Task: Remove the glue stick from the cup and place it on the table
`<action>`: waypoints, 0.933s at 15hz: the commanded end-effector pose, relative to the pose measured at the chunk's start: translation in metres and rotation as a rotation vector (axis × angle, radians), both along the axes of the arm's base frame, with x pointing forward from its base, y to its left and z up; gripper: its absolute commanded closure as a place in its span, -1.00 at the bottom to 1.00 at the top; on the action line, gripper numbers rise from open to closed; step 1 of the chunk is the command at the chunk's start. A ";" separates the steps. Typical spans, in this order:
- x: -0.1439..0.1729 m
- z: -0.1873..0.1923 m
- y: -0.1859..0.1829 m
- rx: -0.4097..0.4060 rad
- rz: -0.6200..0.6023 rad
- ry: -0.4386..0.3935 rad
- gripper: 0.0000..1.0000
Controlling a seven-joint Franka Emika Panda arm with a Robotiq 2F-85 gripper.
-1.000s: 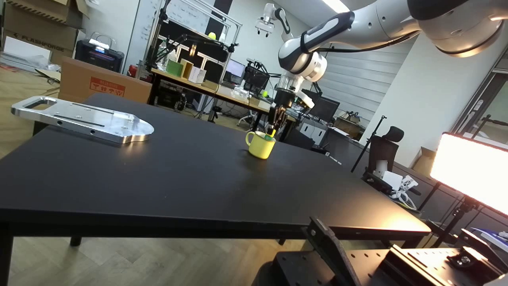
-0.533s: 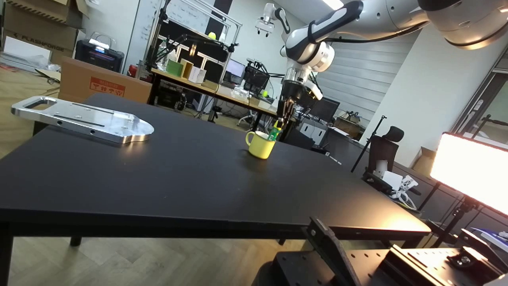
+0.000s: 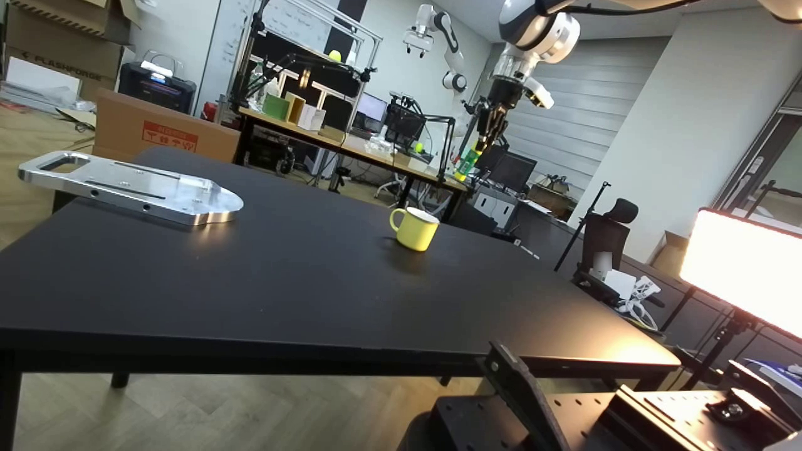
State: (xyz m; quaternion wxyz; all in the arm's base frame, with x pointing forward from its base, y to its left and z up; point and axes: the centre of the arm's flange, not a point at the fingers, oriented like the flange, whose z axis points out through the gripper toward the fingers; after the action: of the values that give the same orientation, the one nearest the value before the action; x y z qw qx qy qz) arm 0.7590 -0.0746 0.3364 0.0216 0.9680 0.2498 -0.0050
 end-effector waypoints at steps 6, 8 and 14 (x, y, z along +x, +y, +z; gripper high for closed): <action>-0.041 0.028 -0.203 -0.064 -0.269 -0.001 0.83; -0.048 0.006 -0.244 -0.061 -0.322 0.069 0.83; -0.061 -0.072 -0.309 -0.041 -0.404 0.177 0.83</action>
State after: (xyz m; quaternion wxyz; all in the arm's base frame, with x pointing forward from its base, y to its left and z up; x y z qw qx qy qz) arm 0.6720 -0.3558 0.2810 0.0236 0.9934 0.0669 -0.0901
